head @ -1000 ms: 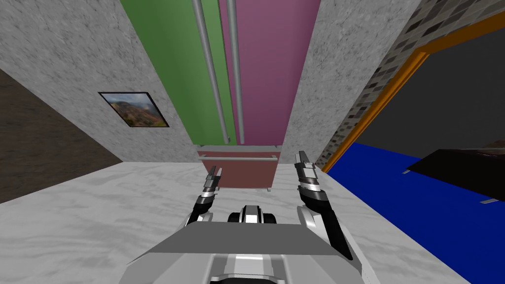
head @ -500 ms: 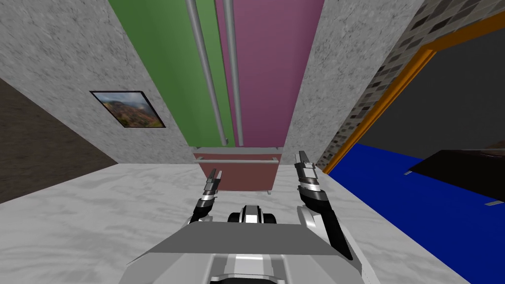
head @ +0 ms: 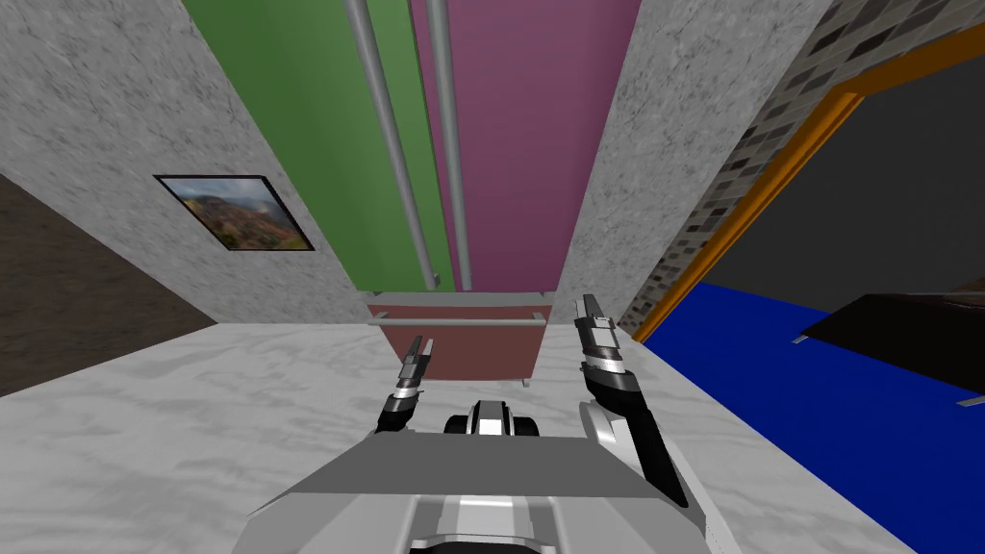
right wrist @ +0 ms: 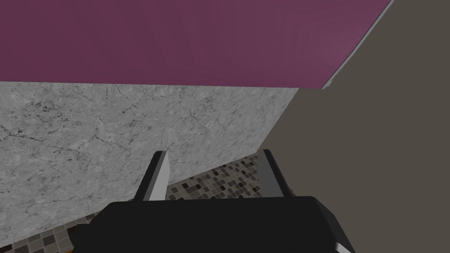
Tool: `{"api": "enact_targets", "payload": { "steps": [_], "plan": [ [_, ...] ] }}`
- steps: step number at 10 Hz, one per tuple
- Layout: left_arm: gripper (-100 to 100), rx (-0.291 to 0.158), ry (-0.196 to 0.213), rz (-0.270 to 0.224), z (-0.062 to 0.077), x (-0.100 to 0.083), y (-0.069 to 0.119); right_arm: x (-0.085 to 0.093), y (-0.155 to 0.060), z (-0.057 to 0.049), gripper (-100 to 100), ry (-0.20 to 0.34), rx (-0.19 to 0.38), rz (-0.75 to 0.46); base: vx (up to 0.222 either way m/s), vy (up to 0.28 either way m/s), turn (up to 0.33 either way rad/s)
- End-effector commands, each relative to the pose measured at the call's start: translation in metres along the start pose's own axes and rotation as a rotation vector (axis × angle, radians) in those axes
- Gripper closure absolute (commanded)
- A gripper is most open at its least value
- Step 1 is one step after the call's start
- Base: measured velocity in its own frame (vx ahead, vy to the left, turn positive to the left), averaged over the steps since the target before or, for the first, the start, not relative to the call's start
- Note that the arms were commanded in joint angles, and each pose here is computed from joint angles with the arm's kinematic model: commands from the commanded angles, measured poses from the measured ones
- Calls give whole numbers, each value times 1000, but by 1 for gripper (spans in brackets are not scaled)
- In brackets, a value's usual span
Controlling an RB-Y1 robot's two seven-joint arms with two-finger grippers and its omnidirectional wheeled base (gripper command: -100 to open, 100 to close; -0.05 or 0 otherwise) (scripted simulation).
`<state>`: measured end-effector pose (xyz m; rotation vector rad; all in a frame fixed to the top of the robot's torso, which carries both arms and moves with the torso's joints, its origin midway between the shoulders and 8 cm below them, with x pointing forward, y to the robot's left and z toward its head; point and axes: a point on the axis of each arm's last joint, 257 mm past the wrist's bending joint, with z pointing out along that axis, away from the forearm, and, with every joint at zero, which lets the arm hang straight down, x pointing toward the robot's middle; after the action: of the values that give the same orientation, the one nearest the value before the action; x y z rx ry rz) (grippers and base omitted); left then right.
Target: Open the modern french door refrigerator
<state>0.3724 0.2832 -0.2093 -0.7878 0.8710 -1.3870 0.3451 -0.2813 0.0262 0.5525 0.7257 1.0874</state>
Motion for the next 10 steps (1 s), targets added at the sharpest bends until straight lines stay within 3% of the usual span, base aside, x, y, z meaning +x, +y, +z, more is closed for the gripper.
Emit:
{"api": "enact_targets", "payload": {
  "steps": [1, 6, 10],
  "plan": [
    [-100, -17, 1, -2, -16, -2, 14, 0, 0, 0, 0, 0, 0, 0, 157, -7, -14],
    [-100, -44, -8, -12, -36, -1, 32, 0, 0, 0, 0, 0, 0, 0, 74, -4, -10],
    [-100, -55, -47, -55, -52, 13, 44, 0, 0, 0, 0, 0, 0, 0, 112, -6, -11]
  ]
}}
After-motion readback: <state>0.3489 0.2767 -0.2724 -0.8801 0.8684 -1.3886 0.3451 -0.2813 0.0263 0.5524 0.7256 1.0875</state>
